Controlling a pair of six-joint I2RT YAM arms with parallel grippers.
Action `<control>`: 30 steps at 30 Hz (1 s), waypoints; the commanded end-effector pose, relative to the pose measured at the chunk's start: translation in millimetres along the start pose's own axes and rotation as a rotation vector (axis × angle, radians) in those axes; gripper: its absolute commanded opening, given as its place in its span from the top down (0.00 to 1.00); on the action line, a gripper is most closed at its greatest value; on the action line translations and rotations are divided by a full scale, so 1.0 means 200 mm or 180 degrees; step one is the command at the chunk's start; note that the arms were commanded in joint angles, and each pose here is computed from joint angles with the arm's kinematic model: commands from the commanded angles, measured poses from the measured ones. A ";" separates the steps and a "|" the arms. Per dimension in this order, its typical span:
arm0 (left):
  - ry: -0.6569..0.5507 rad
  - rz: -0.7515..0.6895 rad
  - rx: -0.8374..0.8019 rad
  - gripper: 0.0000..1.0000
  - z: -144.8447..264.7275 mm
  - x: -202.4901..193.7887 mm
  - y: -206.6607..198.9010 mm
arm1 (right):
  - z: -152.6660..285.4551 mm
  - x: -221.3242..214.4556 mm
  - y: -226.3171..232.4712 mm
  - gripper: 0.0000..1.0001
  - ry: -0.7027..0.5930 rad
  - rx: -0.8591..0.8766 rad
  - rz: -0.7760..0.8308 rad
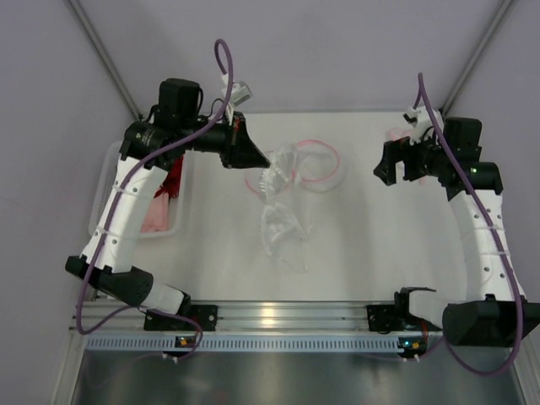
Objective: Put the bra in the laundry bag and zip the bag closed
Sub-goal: Place the bra at the center of the board.
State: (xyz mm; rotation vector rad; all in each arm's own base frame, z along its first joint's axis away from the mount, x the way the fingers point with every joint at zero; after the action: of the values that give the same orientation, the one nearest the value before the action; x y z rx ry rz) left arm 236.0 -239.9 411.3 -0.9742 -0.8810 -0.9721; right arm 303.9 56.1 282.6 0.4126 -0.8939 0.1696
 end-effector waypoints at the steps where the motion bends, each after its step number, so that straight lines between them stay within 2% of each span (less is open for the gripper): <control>1: -0.0105 -0.0087 -0.0389 1.00 -0.05 -0.01 -0.07 | 0.06 -0.02 0.03 0.01 -0.0037 0.0121 0.0093; 3: -0.0139 -0.0198 -0.0443 1.00 -0.05 -0.02 -0.09 | 0.06 -0.03 0.03 0.01 -0.0015 0.0139 0.0099; 7: -0.0090 0.0027 -0.0215 1.00 -0.10 -0.15 -0.02 | 0.07 -0.06 0.06 0.01 0.0028 0.0268 0.0109; 8: -0.0037 0.0141 -0.0038 1.00 -0.11 -0.25 0.01 | 0.06 -0.07 0.07 0.01 0.0051 0.0313 0.0113; 10: -0.0174 0.0177 0.0202 1.00 -0.12 -0.29 0.07 | 0.06 -0.10 0.10 0.01 0.0125 0.0472 0.0094; 11: -0.0153 0.0292 0.0433 1.00 -0.11 -0.41 0.11 | 0.06 -0.11 0.12 0.01 0.0162 0.0533 0.0082; 14: -0.0420 0.0279 0.0997 1.00 -0.04 -0.45 0.22 | 0.04 -0.18 0.15 0.01 0.0298 0.0711 0.0037; 15: -0.0370 0.0372 0.1182 1.00 -0.04 -0.54 0.27 | 0.04 -0.19 0.15 0.01 0.0332 0.0738 0.0039; 17: -0.0457 0.0365 0.1530 1.00 0.03 -0.58 0.33 | 0.03 -0.23 0.16 0.01 0.0406 0.0807 -0.0007; 18: -0.0386 0.0478 0.1863 1.00 0.06 -0.68 0.42 | 0.03 -0.24 0.17 0.01 0.0422 0.0837 0.0004; 24: -0.0407 0.0780 0.2504 1.00 0.16 -0.80 0.53 | -0.01 -0.31 0.22 0.01 0.0499 0.1073 -0.0016; 25: -0.0433 0.0831 0.2755 1.00 0.21 -0.80 0.58 | -0.01 -0.32 0.24 0.01 0.0497 0.1144 -0.0012; 28: -0.0281 0.1097 0.3177 1.00 0.28 -0.87 0.64 | -0.06 -0.36 0.30 0.03 0.0506 0.1260 0.0069; 30: -0.0013 0.1310 0.3475 1.00 0.31 -0.97 0.70 | -0.11 -0.38 0.33 0.06 0.0526 0.1283 0.0136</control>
State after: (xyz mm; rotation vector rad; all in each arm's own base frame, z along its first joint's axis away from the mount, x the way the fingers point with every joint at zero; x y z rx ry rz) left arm 278.3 -128.3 221.8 -0.3525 -0.9905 -0.2275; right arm 246.5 106.7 218.6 0.7076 -0.6308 0.3281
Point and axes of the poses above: each gripper's point midway between its finger pads, its own z axis back along the fingers, its own y axis along the line the jaws close on, x = y × z, the point moved 1 cm from there along z, back along the fingers, and after that the axes turned 13 degrees about -z, right-handed, at the moved point
